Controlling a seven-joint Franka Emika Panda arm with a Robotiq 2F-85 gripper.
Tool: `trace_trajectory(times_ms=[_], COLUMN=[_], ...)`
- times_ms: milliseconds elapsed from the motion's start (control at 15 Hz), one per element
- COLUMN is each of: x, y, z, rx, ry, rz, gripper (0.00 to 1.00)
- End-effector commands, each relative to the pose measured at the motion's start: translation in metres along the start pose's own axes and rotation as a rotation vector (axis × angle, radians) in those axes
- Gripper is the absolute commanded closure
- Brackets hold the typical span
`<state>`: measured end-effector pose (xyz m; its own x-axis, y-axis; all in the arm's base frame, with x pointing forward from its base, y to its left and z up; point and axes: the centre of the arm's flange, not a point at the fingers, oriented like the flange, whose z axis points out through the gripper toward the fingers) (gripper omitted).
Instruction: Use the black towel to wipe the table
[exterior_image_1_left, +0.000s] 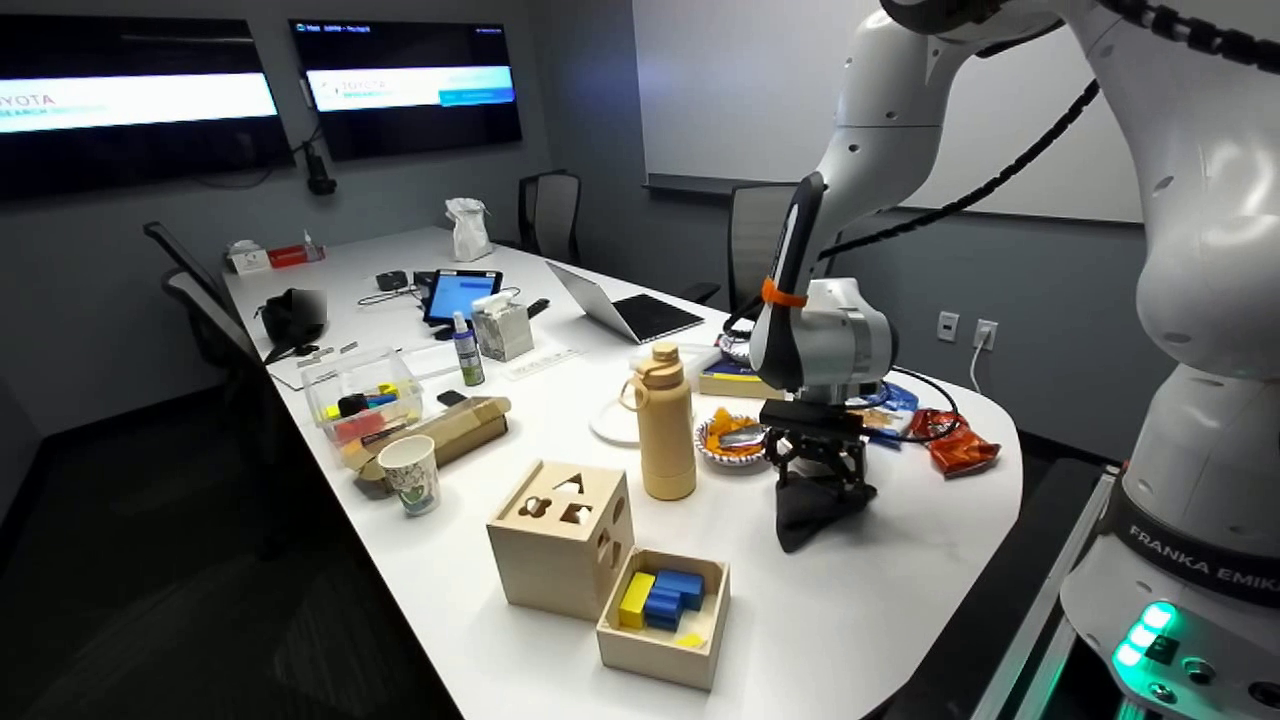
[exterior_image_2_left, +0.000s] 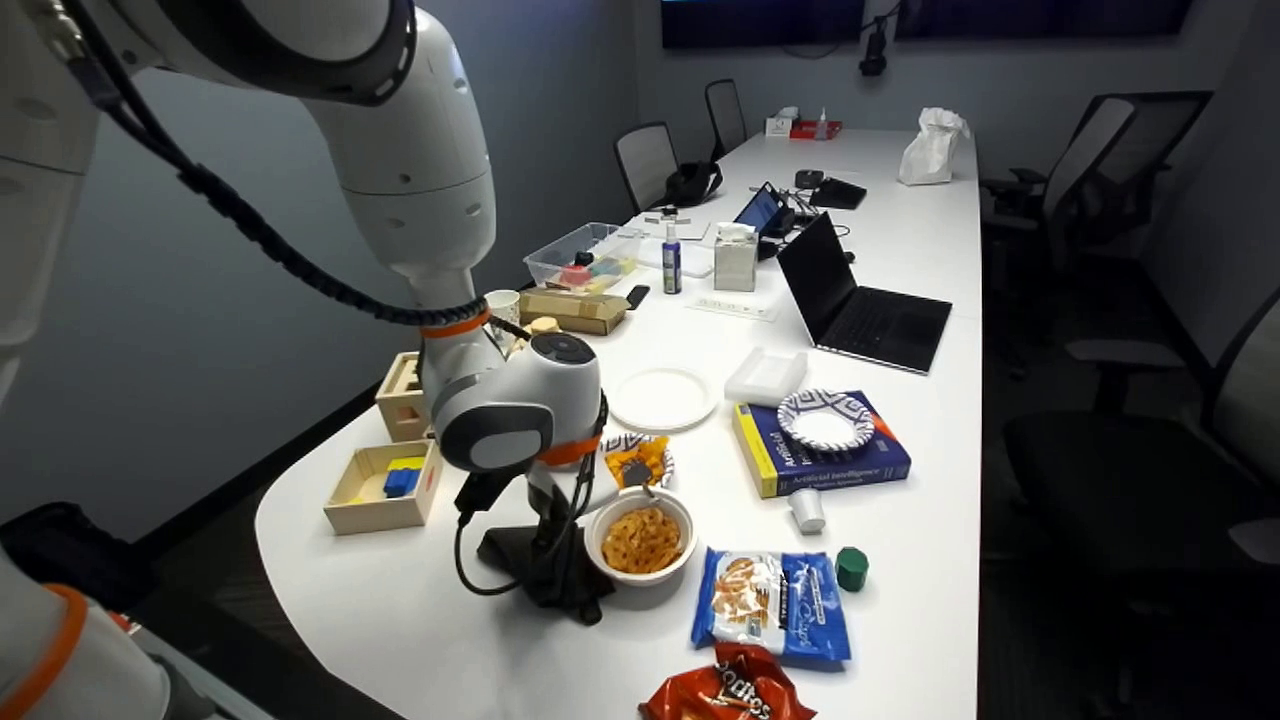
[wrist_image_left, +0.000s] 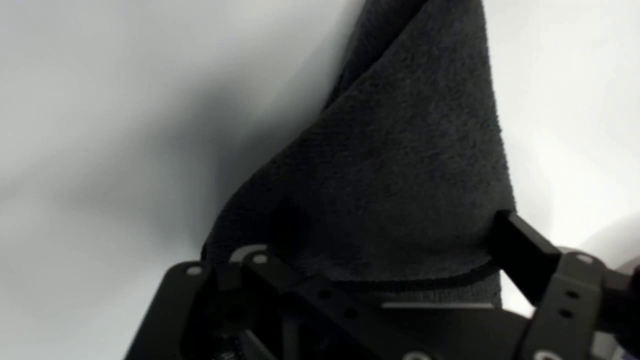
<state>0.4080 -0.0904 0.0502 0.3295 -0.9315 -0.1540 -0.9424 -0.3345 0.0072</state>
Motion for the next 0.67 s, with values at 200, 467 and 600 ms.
trace_trajectory(times_ms=[200,467,600], x=[0.008,-0.006,-0.017], y=[-0.017,-0.034,-0.044], z=[0.017,0.010,0.009], rx=[0.012,0.014,0.009], ry=[-0.057,-0.071,-0.076], rz=[-0.051,-0.143,-0.201], gripper=[0.50,0.81,0.94])
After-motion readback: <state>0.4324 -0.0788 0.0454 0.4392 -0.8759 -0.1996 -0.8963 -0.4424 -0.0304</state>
